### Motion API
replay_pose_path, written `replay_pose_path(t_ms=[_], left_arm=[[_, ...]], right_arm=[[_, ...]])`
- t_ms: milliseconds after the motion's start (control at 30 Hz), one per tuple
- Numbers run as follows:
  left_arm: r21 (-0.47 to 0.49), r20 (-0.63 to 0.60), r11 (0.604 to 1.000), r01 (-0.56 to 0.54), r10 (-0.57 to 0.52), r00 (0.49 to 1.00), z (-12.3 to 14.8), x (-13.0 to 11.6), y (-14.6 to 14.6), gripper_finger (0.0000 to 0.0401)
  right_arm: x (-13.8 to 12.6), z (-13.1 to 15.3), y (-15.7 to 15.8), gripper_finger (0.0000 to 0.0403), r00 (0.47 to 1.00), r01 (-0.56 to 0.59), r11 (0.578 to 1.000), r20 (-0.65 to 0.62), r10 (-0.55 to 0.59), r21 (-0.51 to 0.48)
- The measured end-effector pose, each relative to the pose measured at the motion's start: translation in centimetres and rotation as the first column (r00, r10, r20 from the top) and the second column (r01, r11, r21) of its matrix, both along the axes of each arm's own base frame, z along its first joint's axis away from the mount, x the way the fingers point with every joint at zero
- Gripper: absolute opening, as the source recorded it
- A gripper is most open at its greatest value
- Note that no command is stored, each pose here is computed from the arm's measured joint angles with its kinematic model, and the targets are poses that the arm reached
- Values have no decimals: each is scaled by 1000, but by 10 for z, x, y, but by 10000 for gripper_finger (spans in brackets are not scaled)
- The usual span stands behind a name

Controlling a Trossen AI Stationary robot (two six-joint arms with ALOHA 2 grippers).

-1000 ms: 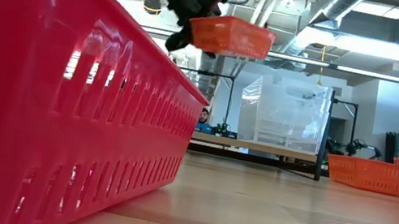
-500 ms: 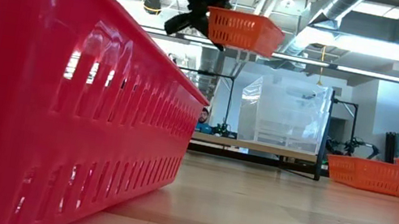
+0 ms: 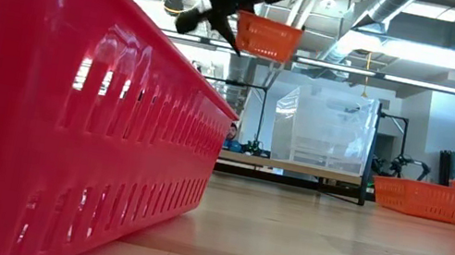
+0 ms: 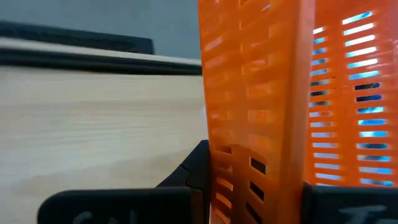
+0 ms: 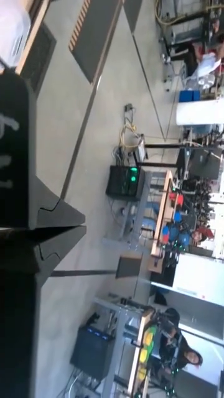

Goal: Stack baskets on shelf by color
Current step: Put the bottom orange bin on the shelf

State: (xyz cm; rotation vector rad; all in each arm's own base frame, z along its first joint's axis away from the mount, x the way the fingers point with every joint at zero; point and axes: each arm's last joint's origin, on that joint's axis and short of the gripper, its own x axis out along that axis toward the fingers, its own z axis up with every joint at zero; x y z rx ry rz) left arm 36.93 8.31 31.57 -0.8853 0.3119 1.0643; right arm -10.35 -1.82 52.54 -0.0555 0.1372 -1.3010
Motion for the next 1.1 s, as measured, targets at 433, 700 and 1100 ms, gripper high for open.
replay_pose_path(t_ms=[433, 700, 1100], left_arm=[[-96, 137, 983, -155, 168, 976, -59, 12, 13, 25], [-149, 54, 979, -137, 146, 988, -72, 8, 36, 25], [-297, -42, 954, -40, 28, 999, -105, 7, 67, 25]], right_arm=[[-43, -20, 8, 2, 995, -90, 996, 29, 90, -18], [-43, -21, 8, 2, 993, -116, 993, 29, 117, -17], [-39, -21, 8, 2, 989, -138, 990, 42, 139, -8]])
